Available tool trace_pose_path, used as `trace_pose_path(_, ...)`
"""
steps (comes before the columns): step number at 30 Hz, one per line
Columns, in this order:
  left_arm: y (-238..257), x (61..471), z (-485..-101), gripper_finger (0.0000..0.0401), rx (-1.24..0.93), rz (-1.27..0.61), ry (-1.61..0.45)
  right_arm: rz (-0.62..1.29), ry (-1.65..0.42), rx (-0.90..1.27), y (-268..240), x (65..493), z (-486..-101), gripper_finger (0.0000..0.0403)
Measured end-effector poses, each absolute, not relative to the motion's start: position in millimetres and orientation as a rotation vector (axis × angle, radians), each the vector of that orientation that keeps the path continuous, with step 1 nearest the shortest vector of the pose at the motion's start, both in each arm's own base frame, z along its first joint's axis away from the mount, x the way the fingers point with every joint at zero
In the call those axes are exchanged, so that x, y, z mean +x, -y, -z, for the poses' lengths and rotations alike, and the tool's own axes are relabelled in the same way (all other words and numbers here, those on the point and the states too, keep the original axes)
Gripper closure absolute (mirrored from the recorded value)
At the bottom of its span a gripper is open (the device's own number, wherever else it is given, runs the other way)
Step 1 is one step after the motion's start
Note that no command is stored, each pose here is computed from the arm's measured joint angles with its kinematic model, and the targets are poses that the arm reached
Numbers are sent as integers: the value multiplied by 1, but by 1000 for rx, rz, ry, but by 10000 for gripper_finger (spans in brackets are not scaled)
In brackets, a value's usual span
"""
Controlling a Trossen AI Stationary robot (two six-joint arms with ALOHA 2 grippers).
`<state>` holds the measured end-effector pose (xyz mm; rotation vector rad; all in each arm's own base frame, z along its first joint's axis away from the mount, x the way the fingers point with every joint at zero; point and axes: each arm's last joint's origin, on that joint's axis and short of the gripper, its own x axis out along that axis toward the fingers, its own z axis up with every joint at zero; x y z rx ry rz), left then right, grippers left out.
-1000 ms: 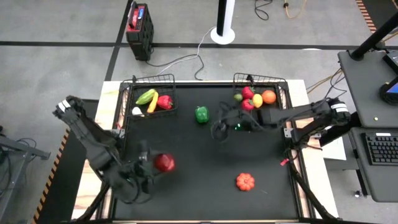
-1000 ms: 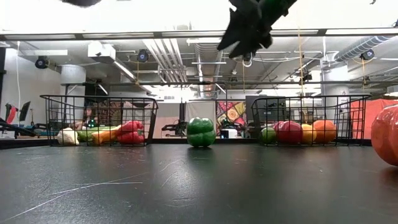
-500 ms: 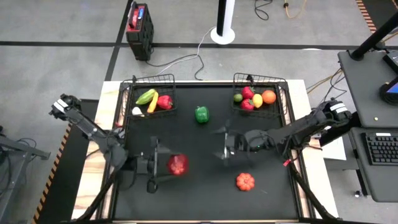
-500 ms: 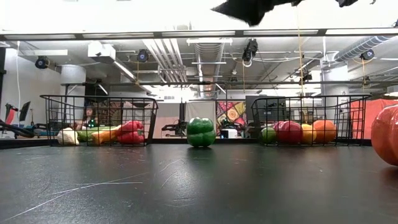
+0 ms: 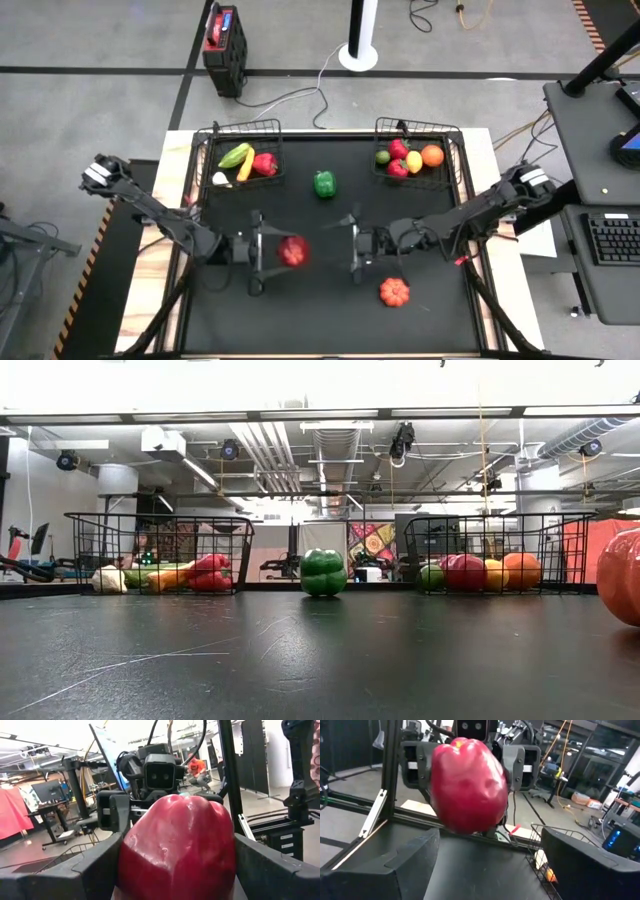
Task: Sort produce into baskets
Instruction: Put the apple into the right wire basket
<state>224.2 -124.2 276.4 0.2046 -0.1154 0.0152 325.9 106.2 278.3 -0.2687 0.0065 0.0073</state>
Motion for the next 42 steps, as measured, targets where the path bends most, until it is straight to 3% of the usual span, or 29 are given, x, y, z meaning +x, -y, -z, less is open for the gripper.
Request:
trace_pose_path(7, 126, 232, -274, 86, 217, -22, 102, -10, -30, -275, -114, 348, -282, 42)
trace_pose_path(20, 126, 237, -277, 86, 224, -30, 110, -22, -174, -320, -127, 387, -285, 41)
trace_pose_path(42, 126, 238, -267, 85, 253, -33, 86, -24, -172, -312, -127, 387, -290, 42)
